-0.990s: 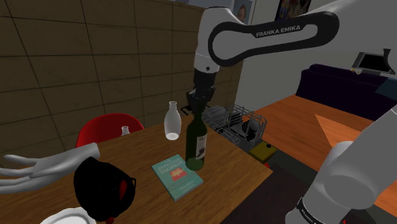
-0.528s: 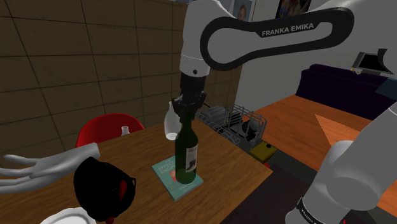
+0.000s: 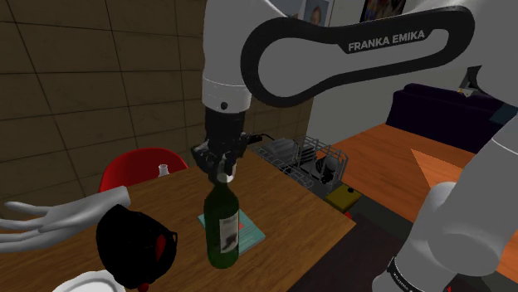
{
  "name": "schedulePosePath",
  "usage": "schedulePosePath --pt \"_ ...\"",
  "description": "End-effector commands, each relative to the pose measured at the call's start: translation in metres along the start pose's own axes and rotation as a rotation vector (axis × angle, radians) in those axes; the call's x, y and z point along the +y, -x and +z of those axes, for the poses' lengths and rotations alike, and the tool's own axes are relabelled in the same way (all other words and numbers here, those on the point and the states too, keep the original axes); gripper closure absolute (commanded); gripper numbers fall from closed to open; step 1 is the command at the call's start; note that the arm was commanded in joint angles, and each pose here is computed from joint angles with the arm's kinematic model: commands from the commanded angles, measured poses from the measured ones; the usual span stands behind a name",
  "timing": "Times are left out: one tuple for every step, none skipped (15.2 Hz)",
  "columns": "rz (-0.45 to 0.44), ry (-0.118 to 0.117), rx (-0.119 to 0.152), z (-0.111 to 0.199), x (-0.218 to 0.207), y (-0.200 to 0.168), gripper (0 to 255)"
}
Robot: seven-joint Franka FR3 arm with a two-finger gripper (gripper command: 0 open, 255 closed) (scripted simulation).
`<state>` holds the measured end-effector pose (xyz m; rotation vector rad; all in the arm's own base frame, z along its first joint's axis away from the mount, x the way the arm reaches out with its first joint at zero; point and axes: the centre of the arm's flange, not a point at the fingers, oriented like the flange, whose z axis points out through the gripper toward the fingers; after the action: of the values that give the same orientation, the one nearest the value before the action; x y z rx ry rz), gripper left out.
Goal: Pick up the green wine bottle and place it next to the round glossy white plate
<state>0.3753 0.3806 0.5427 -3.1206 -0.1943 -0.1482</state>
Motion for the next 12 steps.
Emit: schedulePosePath --pt "0.002 0.000 0.000 -0.001 -0.027 0.010 255" --pt "0.002 0.000 0.000 -0.001 -0.040 0.014 255" --pt "0.002 0.000 0.000 -0.002 -0.053 0.018 255" --pt "0.002 0.000 0.000 -0.002 -0.065 0.022 255" --pt "0.002 0.000 0.000 -0.003 -0.078 0.026 255" --pt "0.002 0.000 0.000 -0.003 -0.090 0.030 255" --pt "0.002 0.000 0.000 -0.003 -0.103 0.033 255" --pt "0.002 0.000 0.000 -0.004 -0.116 0.037 255" --pt "0.002 0.000 0.000 -0.004 -0.128 0.041 255" --pt "0.002 0.000 0.000 -0.004 -0.141 0.045 255" --pt "0.002 0.000 0.000 -0.005 -0.154 0.049 255" --pt "0.002 0.000 0.000 -0.005 -0.166 0.052 255"
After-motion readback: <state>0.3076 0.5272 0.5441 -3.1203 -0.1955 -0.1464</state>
